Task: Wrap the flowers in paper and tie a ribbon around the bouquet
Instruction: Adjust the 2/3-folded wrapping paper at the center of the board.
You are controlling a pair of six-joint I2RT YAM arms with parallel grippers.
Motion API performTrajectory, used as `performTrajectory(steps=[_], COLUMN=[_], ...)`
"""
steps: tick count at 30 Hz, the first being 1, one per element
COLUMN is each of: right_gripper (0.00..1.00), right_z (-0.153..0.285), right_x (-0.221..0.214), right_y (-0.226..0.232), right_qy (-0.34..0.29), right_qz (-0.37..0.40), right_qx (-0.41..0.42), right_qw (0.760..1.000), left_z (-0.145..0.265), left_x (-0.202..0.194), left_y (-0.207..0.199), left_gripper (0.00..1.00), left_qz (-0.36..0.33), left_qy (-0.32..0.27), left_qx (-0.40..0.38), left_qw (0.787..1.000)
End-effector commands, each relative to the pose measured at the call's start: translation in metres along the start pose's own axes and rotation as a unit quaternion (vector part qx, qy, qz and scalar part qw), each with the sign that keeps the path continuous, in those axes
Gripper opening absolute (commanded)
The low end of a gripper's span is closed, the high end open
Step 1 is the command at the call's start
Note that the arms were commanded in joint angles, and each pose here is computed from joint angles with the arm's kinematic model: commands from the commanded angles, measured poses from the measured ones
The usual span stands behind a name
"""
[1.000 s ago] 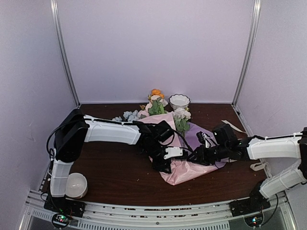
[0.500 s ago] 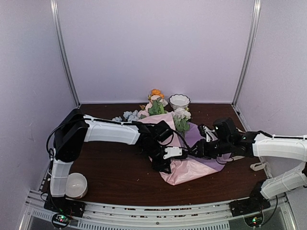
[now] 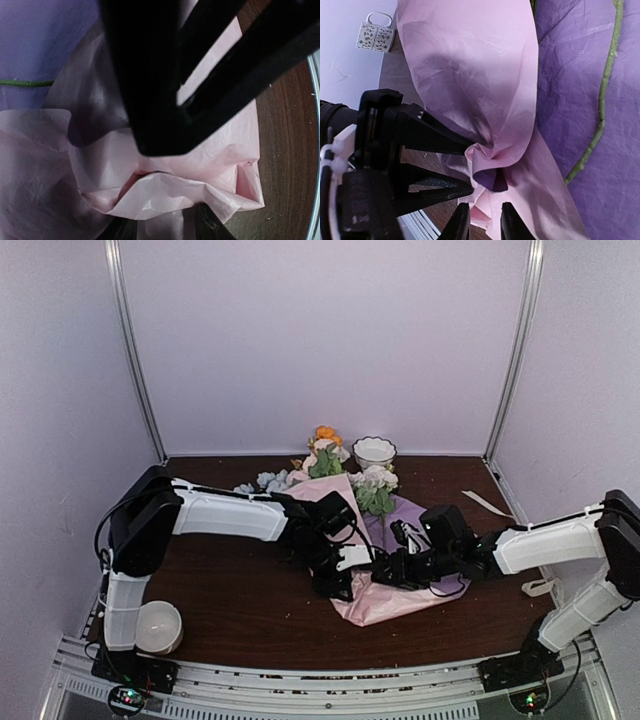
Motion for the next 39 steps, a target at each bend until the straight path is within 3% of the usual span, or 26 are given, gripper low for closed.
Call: performTrajectory(steps=[1, 13, 20, 24, 32, 39], right_gripper=[0.24, 0.34, 0.33, 0.33, 0.31, 0.31], right_z=[-0.013, -0.024, 0.009, 0.01, 0.019, 0.017], right_x=[0.014, 0.022, 0.017, 0.009, 0.015, 0.008], right_y=[0.021, 0.023, 0.013, 0.016, 0.013, -0.017], right_qy=[-0.014, -0.033, -0.074, -0.058, -0.088, -0.1], right_qz=[0.019, 0.039, -0.003, 0.0, -0.031, -0.048], right_qx=[0.051, 0.077, 0.136, 0.168, 0.225, 0.187], right_qw=[0.998, 0.996, 0.988, 0.984, 0.97, 0.976], left_z=[0.012, 0.012, 0.012, 0.012, 0.012, 0.019], left_x=[0.013, 0.012, 0.01, 0.01, 0.009, 0.009], left_y=[0.001, 0.001, 0.002, 0.002, 0.004, 0.007], left_gripper=[0.44, 0.44, 0.44, 0.45, 0.44, 0.44], left_qz=[-0.008, -0.006, -0.003, -0.003, 0.005, 0.014], left_qy=[-0.026, -0.029, -0.033, -0.034, -0.042, -0.07], left_qx=[0.011, 0.01, 0.008, 0.006, 0.005, -0.008], left_qw=[1.0, 1.0, 0.999, 0.999, 0.999, 0.997])
Point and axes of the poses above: each gripper's point midway between its finger pads, its own z axis back along the fingers, its own y axis along the line the jaws close on, x = y × z, the point moved 2 cm from there along z, back along the fingers, and after that the axes turned 12 degrees about -z, right-handed, at the moved point
